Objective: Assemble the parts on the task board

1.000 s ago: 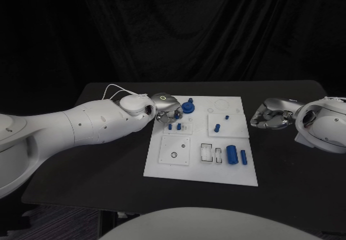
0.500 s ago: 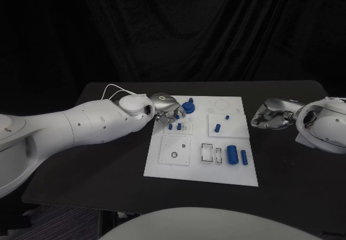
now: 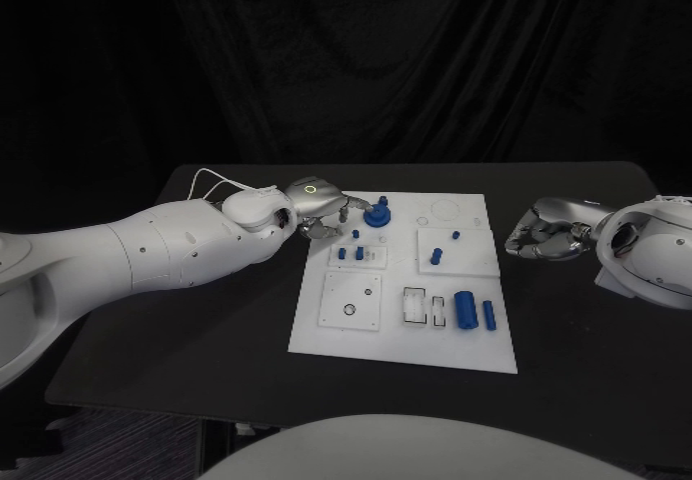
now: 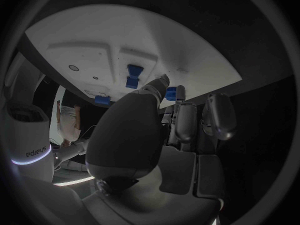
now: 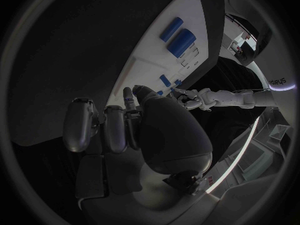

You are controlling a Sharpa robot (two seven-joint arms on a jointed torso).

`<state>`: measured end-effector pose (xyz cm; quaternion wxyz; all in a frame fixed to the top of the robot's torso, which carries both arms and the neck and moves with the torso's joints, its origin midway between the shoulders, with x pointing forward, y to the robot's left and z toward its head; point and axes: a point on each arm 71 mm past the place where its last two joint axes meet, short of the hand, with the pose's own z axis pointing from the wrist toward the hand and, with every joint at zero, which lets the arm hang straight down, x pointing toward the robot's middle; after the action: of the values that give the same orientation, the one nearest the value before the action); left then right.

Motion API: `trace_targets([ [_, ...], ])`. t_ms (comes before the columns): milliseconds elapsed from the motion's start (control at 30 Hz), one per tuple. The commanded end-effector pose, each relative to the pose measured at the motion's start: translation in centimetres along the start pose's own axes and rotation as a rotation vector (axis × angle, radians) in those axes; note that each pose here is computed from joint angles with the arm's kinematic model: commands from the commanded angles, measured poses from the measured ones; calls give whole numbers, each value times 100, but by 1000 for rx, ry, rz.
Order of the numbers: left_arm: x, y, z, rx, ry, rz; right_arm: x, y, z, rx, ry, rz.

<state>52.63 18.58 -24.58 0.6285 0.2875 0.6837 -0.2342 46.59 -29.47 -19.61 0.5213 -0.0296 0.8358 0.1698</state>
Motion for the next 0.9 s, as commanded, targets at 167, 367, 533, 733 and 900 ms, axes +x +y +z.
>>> trace_targets([
  [167,-19,31,-38,-17,-42,12,19,-4,7,12,13,-4],
  [367,-24,82,-98,-27,-55,18,13,6,7,3,2,-1],
  [533,-82,145,-240,-28,-147,34,-15,12,-18,-11,-39,8],
  [733,-229,197,-519,-21,-361,-7,-136,79,-57,-43,-120,17],
  [900,-294,241,-739,-31,-452,-163,-294,225,-39,-79,-166,-42],
])
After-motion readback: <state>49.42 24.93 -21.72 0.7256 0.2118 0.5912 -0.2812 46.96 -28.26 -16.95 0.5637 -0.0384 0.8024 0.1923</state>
